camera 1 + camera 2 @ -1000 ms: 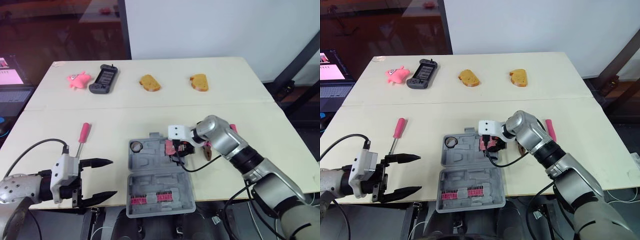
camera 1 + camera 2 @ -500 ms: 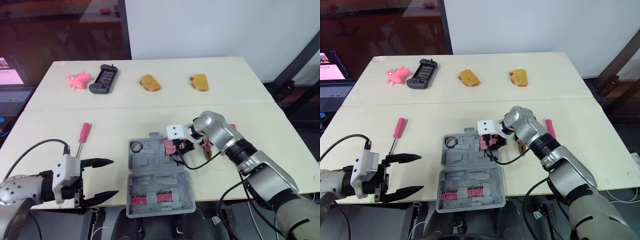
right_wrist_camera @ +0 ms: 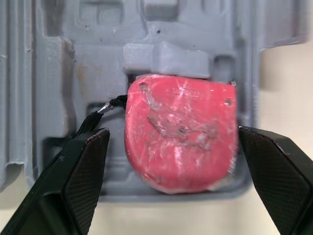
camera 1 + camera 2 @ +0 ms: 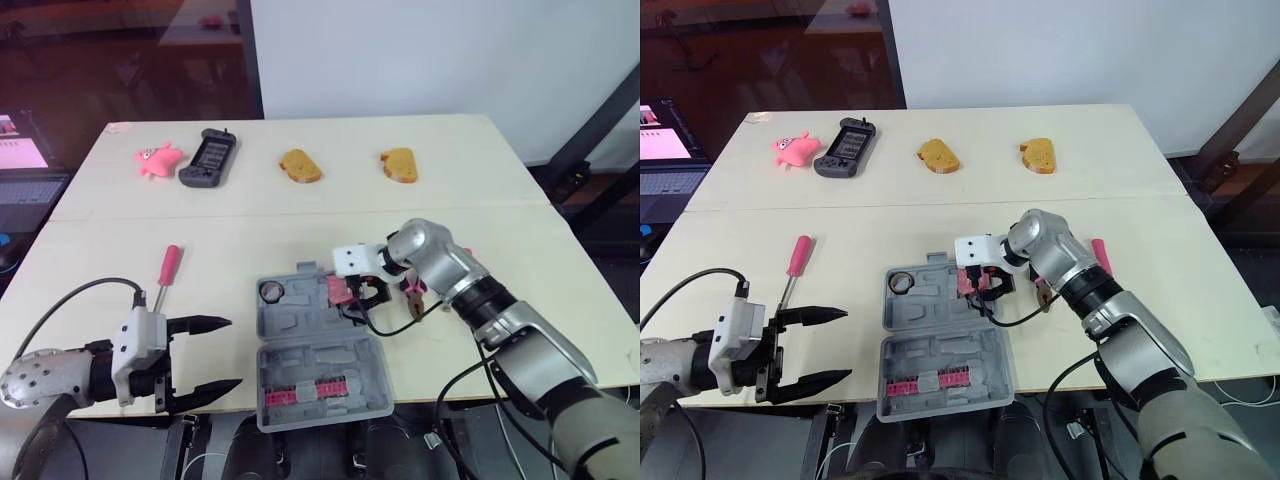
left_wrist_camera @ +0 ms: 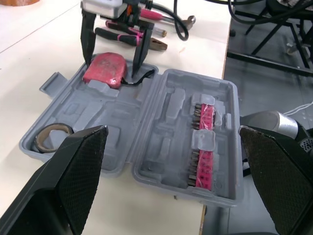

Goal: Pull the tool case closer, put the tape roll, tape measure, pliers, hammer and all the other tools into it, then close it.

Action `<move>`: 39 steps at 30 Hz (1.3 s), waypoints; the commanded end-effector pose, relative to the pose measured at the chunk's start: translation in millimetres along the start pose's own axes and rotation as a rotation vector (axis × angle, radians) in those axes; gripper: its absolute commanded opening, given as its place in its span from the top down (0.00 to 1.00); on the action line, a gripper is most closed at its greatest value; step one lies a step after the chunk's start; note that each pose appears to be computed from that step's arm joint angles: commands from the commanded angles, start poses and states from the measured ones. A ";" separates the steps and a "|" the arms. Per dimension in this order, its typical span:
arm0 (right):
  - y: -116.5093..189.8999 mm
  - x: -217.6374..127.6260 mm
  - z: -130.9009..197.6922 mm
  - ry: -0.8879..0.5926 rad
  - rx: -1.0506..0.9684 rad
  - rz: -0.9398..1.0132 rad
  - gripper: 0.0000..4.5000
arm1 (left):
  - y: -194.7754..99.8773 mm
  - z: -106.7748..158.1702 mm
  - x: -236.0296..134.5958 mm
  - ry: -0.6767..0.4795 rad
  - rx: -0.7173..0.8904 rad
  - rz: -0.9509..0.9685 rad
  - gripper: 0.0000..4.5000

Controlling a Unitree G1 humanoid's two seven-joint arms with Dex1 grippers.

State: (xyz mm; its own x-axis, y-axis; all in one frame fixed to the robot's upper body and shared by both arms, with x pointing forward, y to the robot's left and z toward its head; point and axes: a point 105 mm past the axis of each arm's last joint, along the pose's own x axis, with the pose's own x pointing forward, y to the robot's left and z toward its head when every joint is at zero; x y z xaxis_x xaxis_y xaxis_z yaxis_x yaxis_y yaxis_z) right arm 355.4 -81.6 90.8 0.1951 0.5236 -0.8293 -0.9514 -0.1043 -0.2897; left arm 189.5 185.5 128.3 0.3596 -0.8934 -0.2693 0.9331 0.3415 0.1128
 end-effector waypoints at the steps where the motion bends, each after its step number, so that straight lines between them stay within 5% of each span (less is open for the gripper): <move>1: -4.3 -21.5 10.4 -0.054 0.001 -0.039 0.01 | -2.1 6.5 1.4 -0.003 0.031 -0.016 0.00; 11: 1.2 -67.2 40.0 -0.390 0.053 -0.200 0.01 | -1.5 6.6 2.5 -0.023 0.024 -0.007 0.00; 14: 6.8 -66.5 36.7 -0.438 0.123 -0.171 0.19 | -0.6 6.5 2.5 -0.028 0.022 -0.001 0.00; 16: 9.8 -65.0 33.4 -0.435 0.165 -0.142 0.40 | -0.6 6.4 2.5 -0.028 0.021 0.000 0.00; 23: 9.1 -55.0 24.6 -0.444 0.221 -0.148 0.40 | -1.0 6.5 2.8 -0.030 0.018 0.002 0.00; 26: 6.2 -50.8 19.8 -0.439 0.241 -0.163 0.59 | -0.9 6.5 3.0 -0.031 0.019 0.004 0.00; 28: 5.9 -48.8 18.1 -0.433 0.232 -0.167 0.81 | -1.1 6.8 3.4 -0.032 0.019 0.005 0.00; 39: 9.9 -13.7 -10.0 -0.382 0.307 -0.164 0.81 | -0.2 5.8 3.6 -0.032 0.017 0.010 0.00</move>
State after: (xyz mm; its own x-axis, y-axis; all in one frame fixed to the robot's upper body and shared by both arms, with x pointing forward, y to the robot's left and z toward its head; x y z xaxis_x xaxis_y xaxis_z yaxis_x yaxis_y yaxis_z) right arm 343.7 -100.9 94.2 0.2939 0.7850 -0.5454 -0.9557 0.2315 -0.1818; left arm 191.5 183.0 128.8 0.3736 -0.8940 -0.2476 0.9275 0.3556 0.1153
